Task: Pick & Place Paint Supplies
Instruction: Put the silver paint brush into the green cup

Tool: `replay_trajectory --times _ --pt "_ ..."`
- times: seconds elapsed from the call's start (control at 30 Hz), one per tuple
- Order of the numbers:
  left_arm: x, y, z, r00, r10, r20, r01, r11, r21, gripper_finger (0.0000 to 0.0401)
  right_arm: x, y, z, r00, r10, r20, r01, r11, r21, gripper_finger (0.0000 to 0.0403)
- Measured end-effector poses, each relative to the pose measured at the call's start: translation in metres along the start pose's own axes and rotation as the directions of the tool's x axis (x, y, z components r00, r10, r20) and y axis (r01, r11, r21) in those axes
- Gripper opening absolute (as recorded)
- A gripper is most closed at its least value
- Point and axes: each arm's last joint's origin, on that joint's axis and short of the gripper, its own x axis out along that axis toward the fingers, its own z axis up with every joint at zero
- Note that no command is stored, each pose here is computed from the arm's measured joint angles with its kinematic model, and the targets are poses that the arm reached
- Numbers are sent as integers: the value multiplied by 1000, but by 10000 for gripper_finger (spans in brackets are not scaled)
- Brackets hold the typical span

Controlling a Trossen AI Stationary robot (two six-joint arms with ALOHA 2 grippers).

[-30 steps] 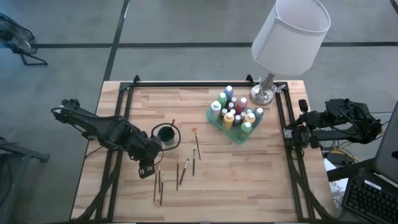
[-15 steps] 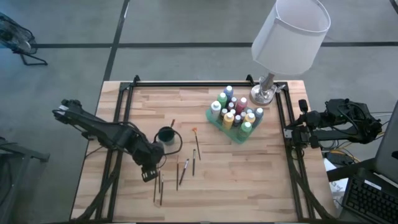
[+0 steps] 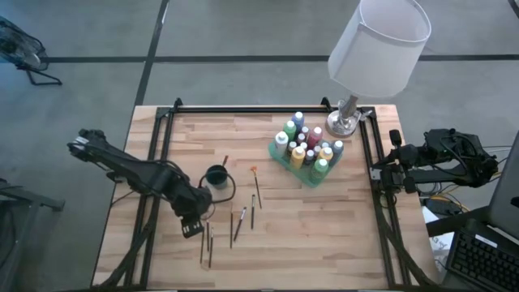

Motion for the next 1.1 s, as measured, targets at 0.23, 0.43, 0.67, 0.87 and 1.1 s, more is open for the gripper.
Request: replay_trajectory --times 0.23,0.43,0.67,0.87,1.1 --pt "-10 2 -5 999 -25 31 26 999 -34 85 0 0 0 1000 0 0 0 1000 -2 8" --pt "-16 4 -8 998 -44 45 48 993 -105 85 0 0 0 1000 0 0 0 1000 -2 8" --pt "-16 4 -8 998 -44 45 50 989 -141 87 0 0 0 1000 0 1 0 1000 -5 8" --pt "-16 4 -7 998 -42 46 49 987 -153 87 0 0 0 1000 0 0 0 1000 -5 8" --pt "-16 5 -6 998 -41 50 48 986 -160 87 0 0 0 1000 -1 1 1 1000 -4 8"
